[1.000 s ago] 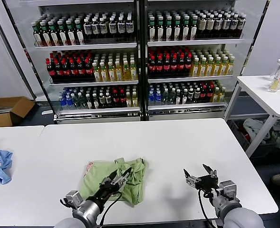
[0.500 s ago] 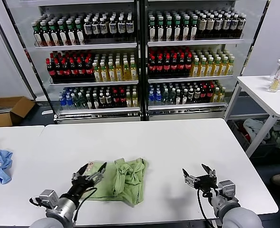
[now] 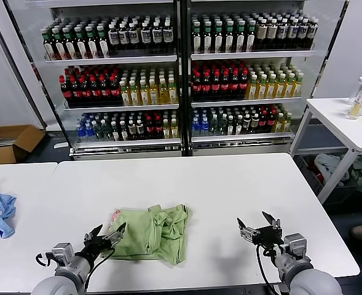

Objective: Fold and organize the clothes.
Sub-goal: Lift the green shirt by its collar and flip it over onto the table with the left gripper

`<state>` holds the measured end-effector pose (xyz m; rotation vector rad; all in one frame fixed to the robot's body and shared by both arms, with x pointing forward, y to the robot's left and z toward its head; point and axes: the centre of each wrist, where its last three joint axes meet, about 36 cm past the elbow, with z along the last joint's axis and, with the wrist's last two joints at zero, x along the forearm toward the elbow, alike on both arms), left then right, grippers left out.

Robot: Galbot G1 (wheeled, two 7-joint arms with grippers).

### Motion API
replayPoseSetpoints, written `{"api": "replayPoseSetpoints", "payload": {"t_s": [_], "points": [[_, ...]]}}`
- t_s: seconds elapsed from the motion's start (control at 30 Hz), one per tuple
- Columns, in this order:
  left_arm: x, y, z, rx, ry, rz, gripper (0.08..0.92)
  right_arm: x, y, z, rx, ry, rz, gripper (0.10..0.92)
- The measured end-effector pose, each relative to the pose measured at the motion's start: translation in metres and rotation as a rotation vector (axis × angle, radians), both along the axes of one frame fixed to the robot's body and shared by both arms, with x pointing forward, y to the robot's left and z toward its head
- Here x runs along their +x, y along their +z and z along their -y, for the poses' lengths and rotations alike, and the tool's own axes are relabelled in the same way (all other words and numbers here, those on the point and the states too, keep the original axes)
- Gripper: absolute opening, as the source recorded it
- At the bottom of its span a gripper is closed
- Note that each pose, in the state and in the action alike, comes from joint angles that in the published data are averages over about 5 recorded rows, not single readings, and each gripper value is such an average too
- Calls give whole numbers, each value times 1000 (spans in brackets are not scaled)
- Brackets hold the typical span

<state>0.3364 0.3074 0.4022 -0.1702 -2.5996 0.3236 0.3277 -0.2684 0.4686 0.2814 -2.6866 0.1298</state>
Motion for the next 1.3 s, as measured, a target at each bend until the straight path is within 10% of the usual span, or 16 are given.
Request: {"api": "replayPoseSetpoints", "payload": {"t_s": [0.2, 0.93, 1.3], "points": [[2, -2, -5, -77, -17, -40, 790, -1, 3, 1, -3, 0, 6, 823], [15, -14, -32, -388, 31, -86, 178, -9, 10, 2, -2, -8, 13, 823], [13, -8, -49, -581, 80, -52, 105, -13, 14, 2, 1, -11, 21, 823]]}}
